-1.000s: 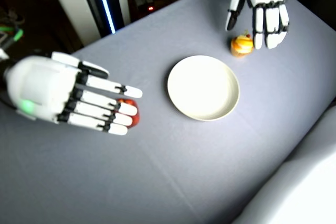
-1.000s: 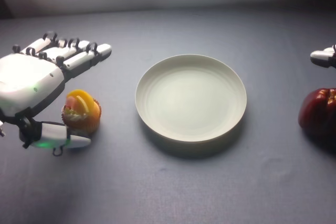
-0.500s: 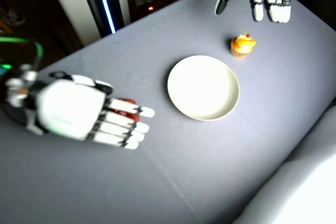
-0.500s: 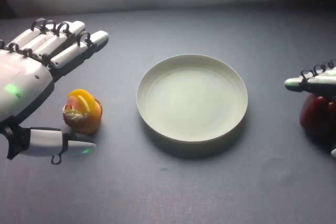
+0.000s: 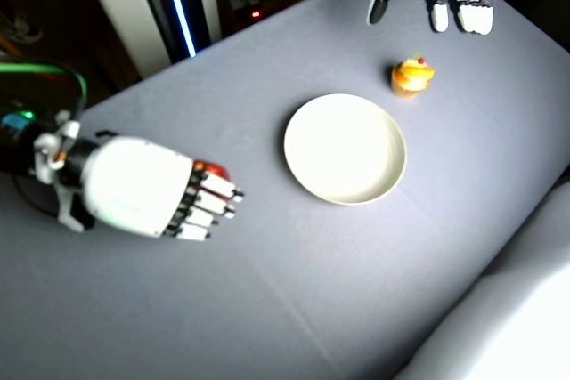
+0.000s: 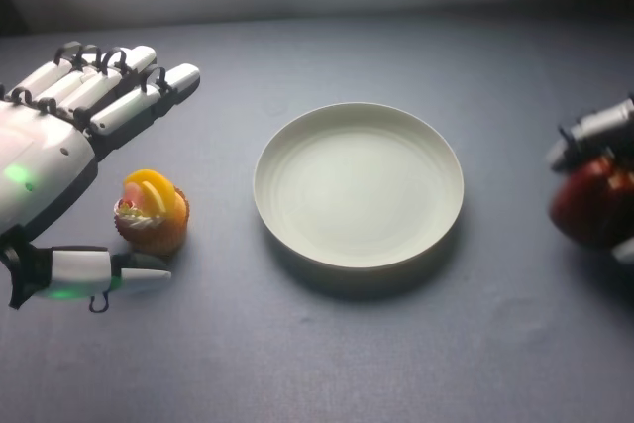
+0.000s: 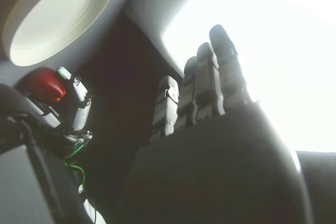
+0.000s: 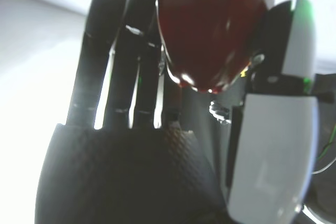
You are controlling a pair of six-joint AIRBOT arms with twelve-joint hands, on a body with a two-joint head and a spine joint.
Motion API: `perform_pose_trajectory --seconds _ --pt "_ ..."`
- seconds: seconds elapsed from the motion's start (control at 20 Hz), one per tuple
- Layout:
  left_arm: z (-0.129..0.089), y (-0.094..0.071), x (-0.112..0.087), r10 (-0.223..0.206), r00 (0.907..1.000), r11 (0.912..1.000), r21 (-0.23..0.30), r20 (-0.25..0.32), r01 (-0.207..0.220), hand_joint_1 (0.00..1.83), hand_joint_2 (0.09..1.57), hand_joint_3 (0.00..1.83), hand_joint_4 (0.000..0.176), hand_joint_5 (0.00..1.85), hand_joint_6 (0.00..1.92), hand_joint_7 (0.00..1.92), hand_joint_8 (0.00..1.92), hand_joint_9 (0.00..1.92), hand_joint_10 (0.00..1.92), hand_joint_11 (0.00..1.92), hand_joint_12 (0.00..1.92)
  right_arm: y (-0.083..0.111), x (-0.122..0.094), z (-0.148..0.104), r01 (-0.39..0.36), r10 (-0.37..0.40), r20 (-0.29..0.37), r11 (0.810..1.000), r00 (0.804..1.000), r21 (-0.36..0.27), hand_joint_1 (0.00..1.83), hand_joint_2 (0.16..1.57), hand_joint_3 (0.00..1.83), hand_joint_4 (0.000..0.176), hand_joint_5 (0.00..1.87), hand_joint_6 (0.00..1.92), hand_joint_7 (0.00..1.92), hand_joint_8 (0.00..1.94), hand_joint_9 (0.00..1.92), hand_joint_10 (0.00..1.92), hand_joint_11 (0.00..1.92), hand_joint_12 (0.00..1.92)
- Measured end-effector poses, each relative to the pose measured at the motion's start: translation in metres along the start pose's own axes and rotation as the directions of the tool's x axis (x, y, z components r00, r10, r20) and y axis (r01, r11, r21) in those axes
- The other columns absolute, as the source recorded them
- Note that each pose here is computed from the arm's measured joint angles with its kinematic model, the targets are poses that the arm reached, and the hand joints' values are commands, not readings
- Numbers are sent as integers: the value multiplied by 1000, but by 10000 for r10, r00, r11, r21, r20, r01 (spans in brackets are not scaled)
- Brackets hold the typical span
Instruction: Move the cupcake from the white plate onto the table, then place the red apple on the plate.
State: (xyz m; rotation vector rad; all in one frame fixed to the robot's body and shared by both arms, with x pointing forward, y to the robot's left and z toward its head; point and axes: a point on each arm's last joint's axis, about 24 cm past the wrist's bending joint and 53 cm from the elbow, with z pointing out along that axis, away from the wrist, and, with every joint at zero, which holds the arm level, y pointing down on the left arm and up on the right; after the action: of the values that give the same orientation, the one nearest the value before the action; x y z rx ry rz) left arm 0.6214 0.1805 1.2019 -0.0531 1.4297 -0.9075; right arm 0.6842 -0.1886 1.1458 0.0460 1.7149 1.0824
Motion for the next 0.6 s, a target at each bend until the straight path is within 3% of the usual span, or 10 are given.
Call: perform_pose_trajectory --seconds 0.05,0.15,0.2,0.25,0.3,0.35,0.4,0.5,0.6 --pt "0 0 0 0 10000 10000 -2 5 0 887 843 1 176 30 3 0 0 32 4 0 350 16 -9 7 -85 102 332 9987 9994 -499 1373 1171 1 0 805 1177 843 1220 834 1328 738 1358" --pt "-1 -2 -2 -44 9999 10000 65 120 44 838 838 0 176 32 0 0 0 19 6 0 255 56 -20 32 153 -27 736 9852 9973 -1709 1377 1093 0 0 921 999 1067 834 1001 1121 850 1167" --pt "-2 -4 -3 -81 9999 9999 96 148 79 809 846 2 176 26 1 0 0 11 1 0 185 71 -21 43 269 -98 809 9767 9967 -2131 1380 1080 1 0 970 879 1099 815 987 1148 789 1250" --pt "-3 -5 -2 -36 9999 9999 158 137 34 807 842 0 176 24 1 0 0 8 0 0 173 86 -18 55 407 -215 796 9676 9966 -2493 1274 1080 1 0 1027 795 1089 933 951 995 750 1358" --pt "-3 -5 -3 -36 9999 9999 167 154 34 797 837 0 176 25 1 3 1 5 0 0 171 98 -13 69 503 -318 715 9603 9969 -2744 1260 1066 0 0 1061 753 1128 869 987 909 801 1326" --pt "-3 -5 -4 -43 9998 9998 182 206 39 795 830 0 175 17 1 0 0 0 0 0 231 110 -4 89 415 -294 453 9542 9985 -2961 1367 1059 0 0 1028 859 1179 609 1006 1039 796 1129" --pt "-3 -6 -5 -64 9997 9998 197 254 59 772 828 0 176 3 0 0 0 0 0 0 191 115 6 102 325 -286 174 9524 9994 -3032 1389 1057 0 0 969 962 1219 498 1041 992 843 955" --pt "-4 -5 -5 -82 9996 9998 188 264 77 737 825 0 176 0 0 0 0 0 0 0 184 112 30 119 314 -437 -377 9592 9983 -2811 1396 1048 0 0 996 930 1254 399 1065 978 890 922" --pt "-4 -5 -5 -99 9995 9998 171 293 94 712 822 0 176 0 0 1 0 2 1 0 150 104 49 130 512 -727 -807 9691 9941 -2415 1401 1020 0 0 1135 574 1260 513 1108 959 835 1131"
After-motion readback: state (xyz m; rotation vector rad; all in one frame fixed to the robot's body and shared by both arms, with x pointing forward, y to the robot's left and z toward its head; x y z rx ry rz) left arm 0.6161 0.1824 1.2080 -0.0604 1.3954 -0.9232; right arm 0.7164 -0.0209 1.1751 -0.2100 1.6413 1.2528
